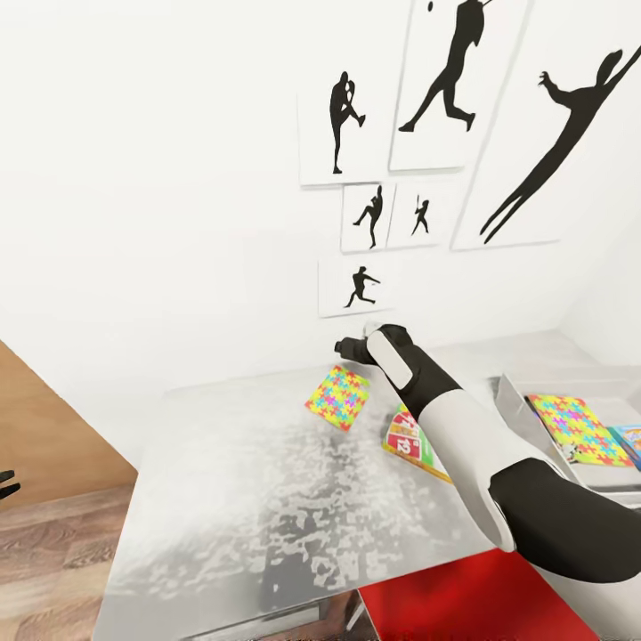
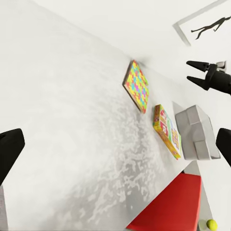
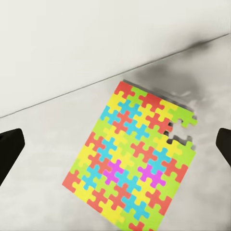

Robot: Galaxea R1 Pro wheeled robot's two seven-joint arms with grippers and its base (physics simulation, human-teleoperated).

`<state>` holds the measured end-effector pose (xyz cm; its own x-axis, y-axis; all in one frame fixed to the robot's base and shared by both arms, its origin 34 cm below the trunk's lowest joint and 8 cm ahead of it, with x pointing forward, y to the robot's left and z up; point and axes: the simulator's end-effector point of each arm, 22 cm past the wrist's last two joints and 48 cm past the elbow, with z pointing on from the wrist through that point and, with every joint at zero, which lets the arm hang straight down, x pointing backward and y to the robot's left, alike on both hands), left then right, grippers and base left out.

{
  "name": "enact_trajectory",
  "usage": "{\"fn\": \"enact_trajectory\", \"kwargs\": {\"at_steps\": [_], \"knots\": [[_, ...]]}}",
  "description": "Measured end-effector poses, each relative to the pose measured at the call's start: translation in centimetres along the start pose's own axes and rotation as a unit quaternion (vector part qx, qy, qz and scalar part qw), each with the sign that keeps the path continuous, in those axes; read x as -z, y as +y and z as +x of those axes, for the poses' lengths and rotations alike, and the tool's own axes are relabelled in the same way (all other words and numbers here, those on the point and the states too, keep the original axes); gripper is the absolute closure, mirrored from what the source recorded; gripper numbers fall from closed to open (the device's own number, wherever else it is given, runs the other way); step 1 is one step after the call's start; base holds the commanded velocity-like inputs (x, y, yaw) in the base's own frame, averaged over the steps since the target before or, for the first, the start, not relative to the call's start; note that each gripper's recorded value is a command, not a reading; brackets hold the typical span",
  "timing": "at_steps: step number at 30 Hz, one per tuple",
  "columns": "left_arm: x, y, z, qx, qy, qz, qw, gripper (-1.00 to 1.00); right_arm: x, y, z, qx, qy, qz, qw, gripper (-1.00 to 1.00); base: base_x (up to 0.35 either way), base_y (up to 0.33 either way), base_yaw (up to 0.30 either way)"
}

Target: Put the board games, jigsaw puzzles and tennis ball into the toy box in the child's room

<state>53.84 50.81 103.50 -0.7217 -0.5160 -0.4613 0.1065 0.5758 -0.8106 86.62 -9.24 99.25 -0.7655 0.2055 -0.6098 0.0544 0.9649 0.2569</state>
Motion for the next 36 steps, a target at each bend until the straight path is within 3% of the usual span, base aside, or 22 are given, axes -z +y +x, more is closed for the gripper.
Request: {"fn": "enact_trajectory", "kwargs": {"at_steps": [36], "knots": [[-0.9, 2.1, 1.0, 0.018, 0.017, -0.016, 0.9996, -1.00, -2.4, -0.4, 0.4, 0.001, 0.017, 0.002, 0.9999, -1.00, 0.000, 0.000, 0.000]]}}
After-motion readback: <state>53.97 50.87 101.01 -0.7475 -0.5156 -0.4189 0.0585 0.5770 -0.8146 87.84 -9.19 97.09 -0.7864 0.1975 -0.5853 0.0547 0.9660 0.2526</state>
